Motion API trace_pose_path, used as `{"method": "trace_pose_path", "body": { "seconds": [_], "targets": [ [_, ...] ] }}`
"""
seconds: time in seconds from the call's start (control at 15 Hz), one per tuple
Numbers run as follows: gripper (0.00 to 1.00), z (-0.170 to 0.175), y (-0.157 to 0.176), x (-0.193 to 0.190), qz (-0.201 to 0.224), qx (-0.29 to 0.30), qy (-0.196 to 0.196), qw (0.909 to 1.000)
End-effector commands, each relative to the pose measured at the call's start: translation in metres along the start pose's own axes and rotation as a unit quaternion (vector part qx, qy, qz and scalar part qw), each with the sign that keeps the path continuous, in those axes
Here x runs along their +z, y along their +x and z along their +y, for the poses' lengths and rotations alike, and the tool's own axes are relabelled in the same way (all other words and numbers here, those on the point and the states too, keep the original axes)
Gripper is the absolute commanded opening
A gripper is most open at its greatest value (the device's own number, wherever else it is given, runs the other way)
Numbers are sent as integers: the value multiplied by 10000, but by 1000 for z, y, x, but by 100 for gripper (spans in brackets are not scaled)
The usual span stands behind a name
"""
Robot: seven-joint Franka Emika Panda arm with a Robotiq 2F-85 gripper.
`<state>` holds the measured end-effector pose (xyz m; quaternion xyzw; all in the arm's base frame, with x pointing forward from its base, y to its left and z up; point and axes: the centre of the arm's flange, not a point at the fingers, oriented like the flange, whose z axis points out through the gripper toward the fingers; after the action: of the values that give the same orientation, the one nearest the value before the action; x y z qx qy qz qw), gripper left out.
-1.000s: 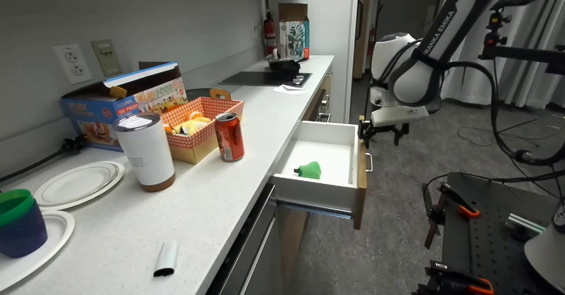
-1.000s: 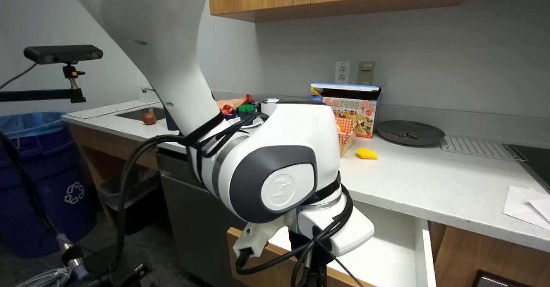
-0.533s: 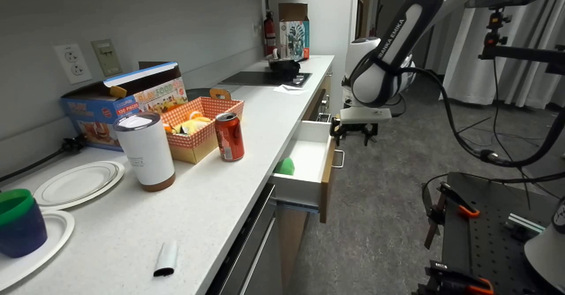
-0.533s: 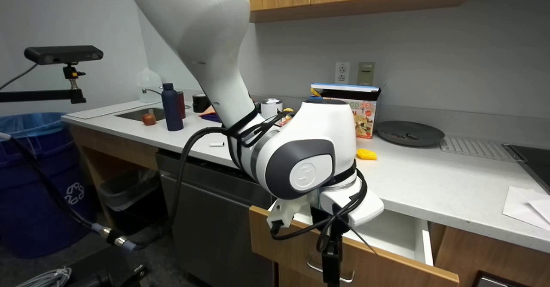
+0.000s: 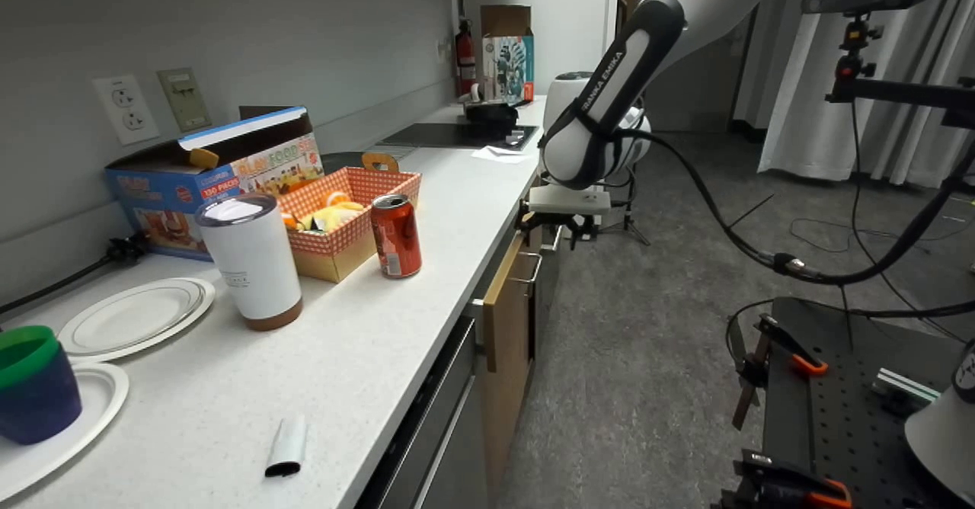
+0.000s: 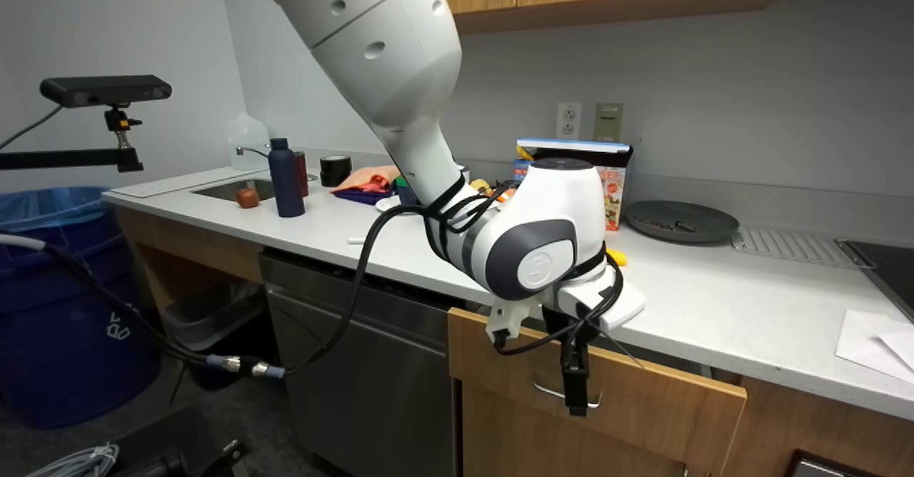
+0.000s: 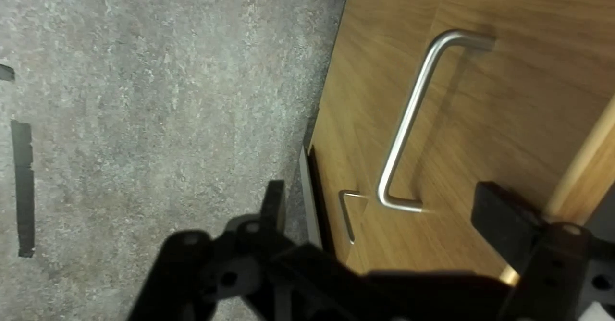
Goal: Pick up the green toy, put it in the drawer and close the drawer.
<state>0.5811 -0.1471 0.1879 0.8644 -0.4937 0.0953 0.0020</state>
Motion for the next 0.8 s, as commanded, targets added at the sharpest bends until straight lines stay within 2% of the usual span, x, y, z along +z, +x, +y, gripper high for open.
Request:
{"method": "trace_pose_path", "body": {
  "seconds": [0.0,0.4,0.73],
  "targets": [
    [100,-36,13,11,49,-94,147,9998],
    [100,-3,-5,-14,-83,-70,-30,9999],
    [100,23,-36,-61,-272,-343,-459,9980]
  ]
}}
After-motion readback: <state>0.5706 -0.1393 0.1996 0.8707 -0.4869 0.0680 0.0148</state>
